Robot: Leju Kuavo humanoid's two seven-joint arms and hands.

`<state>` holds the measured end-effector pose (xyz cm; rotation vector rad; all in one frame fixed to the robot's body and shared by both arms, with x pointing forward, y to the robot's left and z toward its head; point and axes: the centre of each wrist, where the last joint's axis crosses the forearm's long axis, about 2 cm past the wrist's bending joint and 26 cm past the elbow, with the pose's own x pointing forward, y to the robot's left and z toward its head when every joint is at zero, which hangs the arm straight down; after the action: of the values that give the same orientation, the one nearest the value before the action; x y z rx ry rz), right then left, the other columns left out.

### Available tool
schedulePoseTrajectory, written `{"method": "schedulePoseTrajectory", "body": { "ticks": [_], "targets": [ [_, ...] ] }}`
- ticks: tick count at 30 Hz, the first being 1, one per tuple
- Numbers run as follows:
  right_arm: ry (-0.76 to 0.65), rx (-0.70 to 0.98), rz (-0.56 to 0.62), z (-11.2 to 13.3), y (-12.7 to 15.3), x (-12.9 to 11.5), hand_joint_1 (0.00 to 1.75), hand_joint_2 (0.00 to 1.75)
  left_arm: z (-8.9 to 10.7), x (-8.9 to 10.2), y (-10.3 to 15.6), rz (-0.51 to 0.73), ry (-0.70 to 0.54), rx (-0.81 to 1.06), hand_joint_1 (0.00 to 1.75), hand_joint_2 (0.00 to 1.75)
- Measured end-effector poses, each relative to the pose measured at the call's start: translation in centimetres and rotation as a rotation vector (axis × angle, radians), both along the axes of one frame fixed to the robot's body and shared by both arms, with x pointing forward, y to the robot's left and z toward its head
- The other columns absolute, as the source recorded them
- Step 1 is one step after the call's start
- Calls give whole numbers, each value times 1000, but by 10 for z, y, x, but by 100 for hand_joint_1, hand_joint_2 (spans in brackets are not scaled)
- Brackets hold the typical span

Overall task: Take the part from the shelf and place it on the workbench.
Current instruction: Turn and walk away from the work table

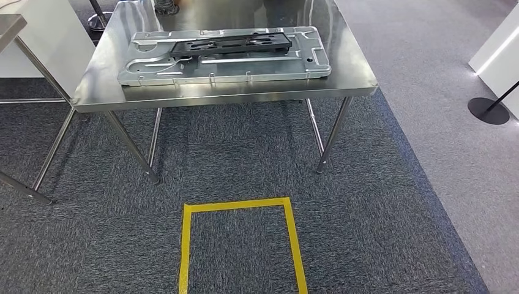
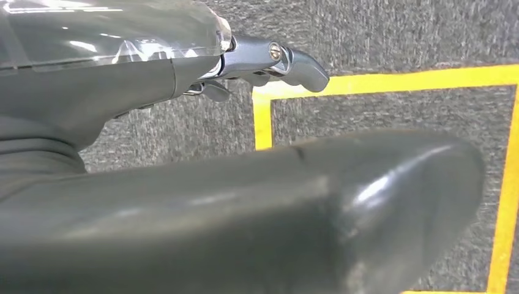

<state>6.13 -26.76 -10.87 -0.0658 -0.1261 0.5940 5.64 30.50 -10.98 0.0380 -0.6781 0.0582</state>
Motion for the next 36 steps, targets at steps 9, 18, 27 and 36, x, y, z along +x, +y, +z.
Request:
{"method": "schedulePoseTrajectory", "body": {
  "ticks": [9,18,27,36],
  "targets": [
    [-36,15,17,0,-2,0,0,0,0,0,-1,15,6,-4,0,0],
    [-50,14,-7,1,-5,5,0,0,0,0,-5,26,5,-9,0,0],
    [-13,52,-206,-1,-7,-1,0,87,-1,-4,-5,51,23,-3,0,0],
    [-6,59,-304,-1,-8,-4,0,175,0,-3,-5,62,80,3,0,0]
  ]
}}
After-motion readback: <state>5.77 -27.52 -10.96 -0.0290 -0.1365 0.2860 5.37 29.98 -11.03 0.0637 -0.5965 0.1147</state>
